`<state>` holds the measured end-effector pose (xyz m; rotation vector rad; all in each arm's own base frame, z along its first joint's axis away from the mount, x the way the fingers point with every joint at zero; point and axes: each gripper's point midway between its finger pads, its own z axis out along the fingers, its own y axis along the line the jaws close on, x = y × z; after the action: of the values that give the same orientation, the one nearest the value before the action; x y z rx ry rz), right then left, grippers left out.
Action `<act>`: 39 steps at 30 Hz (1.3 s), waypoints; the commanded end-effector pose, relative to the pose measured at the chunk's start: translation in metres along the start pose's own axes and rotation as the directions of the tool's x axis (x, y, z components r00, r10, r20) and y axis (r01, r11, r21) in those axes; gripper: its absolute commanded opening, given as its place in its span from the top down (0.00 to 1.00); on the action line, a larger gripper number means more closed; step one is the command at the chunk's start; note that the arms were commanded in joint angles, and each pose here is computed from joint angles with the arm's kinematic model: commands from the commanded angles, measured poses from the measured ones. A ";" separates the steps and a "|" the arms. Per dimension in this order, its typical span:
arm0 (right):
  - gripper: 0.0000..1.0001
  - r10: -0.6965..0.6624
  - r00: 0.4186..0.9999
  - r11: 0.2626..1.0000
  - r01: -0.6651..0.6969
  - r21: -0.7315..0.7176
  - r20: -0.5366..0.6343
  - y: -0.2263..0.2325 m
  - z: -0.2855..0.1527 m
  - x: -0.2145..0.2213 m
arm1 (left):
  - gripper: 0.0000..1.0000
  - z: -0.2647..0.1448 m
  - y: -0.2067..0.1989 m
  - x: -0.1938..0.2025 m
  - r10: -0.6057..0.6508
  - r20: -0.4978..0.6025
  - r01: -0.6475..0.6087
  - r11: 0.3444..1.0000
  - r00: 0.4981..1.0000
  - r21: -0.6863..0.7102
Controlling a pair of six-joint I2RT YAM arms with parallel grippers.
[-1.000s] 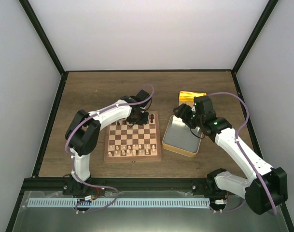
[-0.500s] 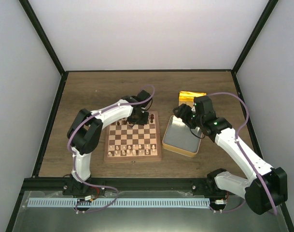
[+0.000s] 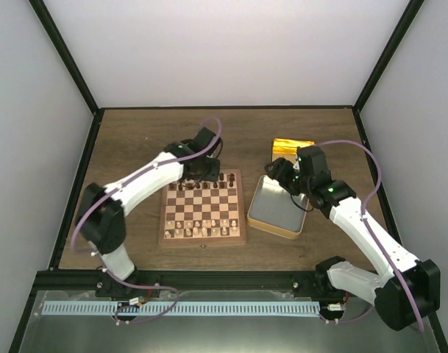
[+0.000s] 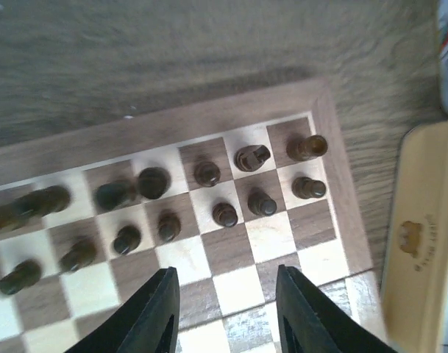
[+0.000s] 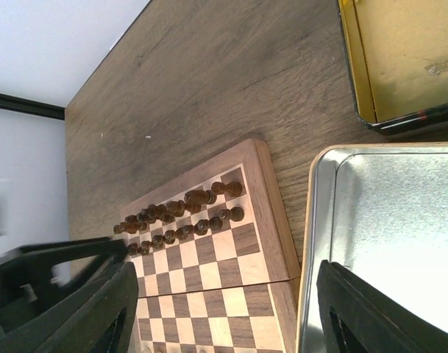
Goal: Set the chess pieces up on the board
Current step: Reset both arms
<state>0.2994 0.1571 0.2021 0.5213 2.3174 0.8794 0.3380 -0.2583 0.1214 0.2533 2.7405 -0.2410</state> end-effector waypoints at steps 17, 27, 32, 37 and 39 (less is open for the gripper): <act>0.13 -0.473 0.879 0.876 0.462 0.138 0.061 -0.022 -0.034 -0.010 | 0.00 -0.227 0.109 0.035 -0.249 0.696 0.234 0.965 0.673 0.119; 0.00 -0.464 0.788 0.886 0.416 0.205 0.405 0.005 -0.146 -0.054 | 0.00 -0.339 0.158 0.086 -0.266 0.856 0.214 0.959 0.444 0.187; 0.00 -0.422 0.728 0.906 0.355 0.230 0.540 0.006 -0.197 -0.067 | 0.00 -0.372 0.171 0.098 -0.250 0.880 0.215 0.961 0.404 0.174; 0.00 -0.375 0.696 0.926 0.313 0.212 0.612 0.001 -0.226 -0.066 | 0.00 -0.384 0.175 0.100 -0.250 0.890 0.217 0.960 0.382 0.176; 0.00 -0.363 0.688 0.930 0.306 0.202 0.629 0.000 -0.232 -0.065 | 0.00 -0.386 0.175 0.100 -0.249 0.892 0.212 0.961 0.377 0.178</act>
<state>0.2083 0.0335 0.3599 0.2671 1.7444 0.3673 0.1505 -0.0031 0.4147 -0.2513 1.6067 -0.4137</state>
